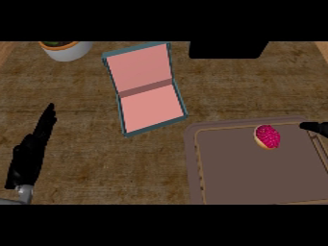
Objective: Pick the cupcake from the tray and place it in the cardboard box
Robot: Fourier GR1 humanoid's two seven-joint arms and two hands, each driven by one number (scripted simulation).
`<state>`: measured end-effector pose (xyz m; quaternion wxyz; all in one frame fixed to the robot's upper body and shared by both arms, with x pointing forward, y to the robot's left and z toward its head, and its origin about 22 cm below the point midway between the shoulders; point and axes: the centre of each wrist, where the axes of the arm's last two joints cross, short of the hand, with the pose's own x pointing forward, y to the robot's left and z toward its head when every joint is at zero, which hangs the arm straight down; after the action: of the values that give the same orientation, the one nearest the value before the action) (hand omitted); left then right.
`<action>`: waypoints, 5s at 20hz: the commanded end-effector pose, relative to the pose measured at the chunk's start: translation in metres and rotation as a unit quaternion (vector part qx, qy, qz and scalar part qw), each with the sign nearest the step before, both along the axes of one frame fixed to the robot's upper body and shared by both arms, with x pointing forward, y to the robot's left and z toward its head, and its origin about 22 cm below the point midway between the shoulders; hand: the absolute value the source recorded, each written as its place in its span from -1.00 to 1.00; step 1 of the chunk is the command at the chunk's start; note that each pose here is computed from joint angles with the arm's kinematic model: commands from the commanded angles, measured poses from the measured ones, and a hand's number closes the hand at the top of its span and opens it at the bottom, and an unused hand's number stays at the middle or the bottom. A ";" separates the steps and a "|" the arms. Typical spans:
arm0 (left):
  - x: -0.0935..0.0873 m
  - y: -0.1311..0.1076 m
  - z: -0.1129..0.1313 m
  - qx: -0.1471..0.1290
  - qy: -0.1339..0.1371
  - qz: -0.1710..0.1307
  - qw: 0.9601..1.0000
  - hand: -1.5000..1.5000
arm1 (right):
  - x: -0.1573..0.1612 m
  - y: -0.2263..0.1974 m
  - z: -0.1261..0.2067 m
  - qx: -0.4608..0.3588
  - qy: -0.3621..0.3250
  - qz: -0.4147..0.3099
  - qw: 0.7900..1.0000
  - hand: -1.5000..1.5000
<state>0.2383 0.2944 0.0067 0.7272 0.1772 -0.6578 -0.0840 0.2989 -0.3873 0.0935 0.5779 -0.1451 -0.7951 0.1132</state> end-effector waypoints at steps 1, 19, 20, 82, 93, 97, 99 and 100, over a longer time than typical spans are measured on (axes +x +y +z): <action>0.009 0.003 0.012 0.003 -0.009 -0.001 1.000 0.00 | -0.011 -0.027 0.032 -0.134 0.056 0.028 0.989 -1.00; 0.016 -0.006 0.014 -0.005 0.001 0.000 1.000 0.00 | -0.019 0.048 0.051 -0.334 0.286 0.124 0.889 -1.00; -0.006 -0.010 -0.003 -0.003 -0.007 -0.010 1.000 0.00 | -0.011 0.043 0.048 -0.334 0.284 0.125 0.890 -1.00; 0.024 -0.041 0.015 0.001 -0.034 -0.090 0.995 0.00 | 0.058 0.118 0.036 -0.532 0.066 0.225 0.814 1.00; 0.032 -0.053 0.014 -0.002 -0.031 -0.102 0.994 0.00 | 0.117 0.102 0.085 -0.515 -0.096 0.277 0.806 1.00; 0.033 -0.048 0.020 0.003 -0.019 -0.087 0.996 0.00 | 0.133 0.102 0.095 -0.407 -0.129 0.357 0.830 1.00; 0.034 -0.045 0.020 0.003 -0.020 -0.088 0.996 0.00 | 0.139 0.106 0.093 -0.351 -0.152 0.379 0.843 1.00; 0.033 -0.048 0.018 -0.007 -0.031 -0.091 0.995 0.00 | 0.142 0.108 0.097 -0.324 -0.151 0.402 0.843 1.00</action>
<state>0.2718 0.2469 0.0262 0.6984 0.1173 -0.6910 -0.1446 0.4289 -0.2813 0.1822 0.2929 -0.1139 -0.7316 0.6050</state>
